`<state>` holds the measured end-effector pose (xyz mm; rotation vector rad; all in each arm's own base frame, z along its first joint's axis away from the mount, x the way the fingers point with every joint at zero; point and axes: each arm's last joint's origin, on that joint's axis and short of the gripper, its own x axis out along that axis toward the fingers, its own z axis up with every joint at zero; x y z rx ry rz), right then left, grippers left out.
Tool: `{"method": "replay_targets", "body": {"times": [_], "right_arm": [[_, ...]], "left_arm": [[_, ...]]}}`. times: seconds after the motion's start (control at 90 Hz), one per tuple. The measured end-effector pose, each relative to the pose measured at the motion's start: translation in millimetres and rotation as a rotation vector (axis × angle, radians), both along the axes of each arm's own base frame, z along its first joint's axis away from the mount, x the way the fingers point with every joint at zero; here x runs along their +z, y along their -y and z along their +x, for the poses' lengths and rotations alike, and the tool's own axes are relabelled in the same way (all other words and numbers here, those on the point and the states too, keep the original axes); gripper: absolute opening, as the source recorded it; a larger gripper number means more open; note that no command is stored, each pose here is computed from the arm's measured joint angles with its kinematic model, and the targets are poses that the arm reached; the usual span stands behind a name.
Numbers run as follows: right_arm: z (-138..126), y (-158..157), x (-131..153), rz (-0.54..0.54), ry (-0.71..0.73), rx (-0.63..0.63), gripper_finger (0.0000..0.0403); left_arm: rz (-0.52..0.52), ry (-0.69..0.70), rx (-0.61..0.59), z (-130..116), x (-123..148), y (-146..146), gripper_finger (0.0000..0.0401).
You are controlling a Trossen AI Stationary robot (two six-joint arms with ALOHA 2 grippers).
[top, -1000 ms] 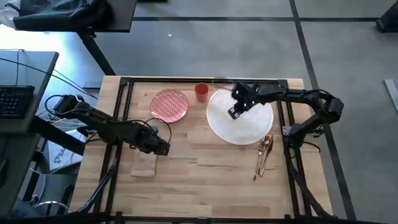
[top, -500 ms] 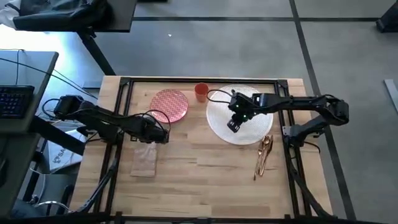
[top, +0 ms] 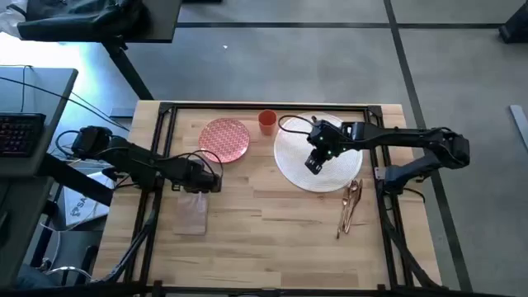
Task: Set table place
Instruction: Fold the pink napkin
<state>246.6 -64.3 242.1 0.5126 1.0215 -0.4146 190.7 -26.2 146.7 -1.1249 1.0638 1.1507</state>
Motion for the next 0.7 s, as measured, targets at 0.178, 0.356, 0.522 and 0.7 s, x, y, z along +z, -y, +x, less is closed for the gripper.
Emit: {"method": "replay_targets", "body": {"times": [0.178,0.356,0.522,0.7], "right_arm": [[-1.0,-0.2,0.8,0.006,0.001,-0.018,0.0000],[-0.8,-0.2,1.2,0.010,0.006,-0.024,0.0000],[0.4,-3.6,1.4,0.013,0.011,-0.008,0.0000],[7.0,-14.7,3.7,0.038,0.066,0.078,0.0000]], "left_arm": [[0.004,0.026,-0.056,7.0,8.8,2.5,0.0003],[0.023,0.043,-0.132,15.5,26.0,9.0,0.0000],[0.055,0.105,-0.257,29.1,56.2,20.5,0.0000],[0.083,0.203,-0.406,42.6,98.7,36.9,0.0000]]}}
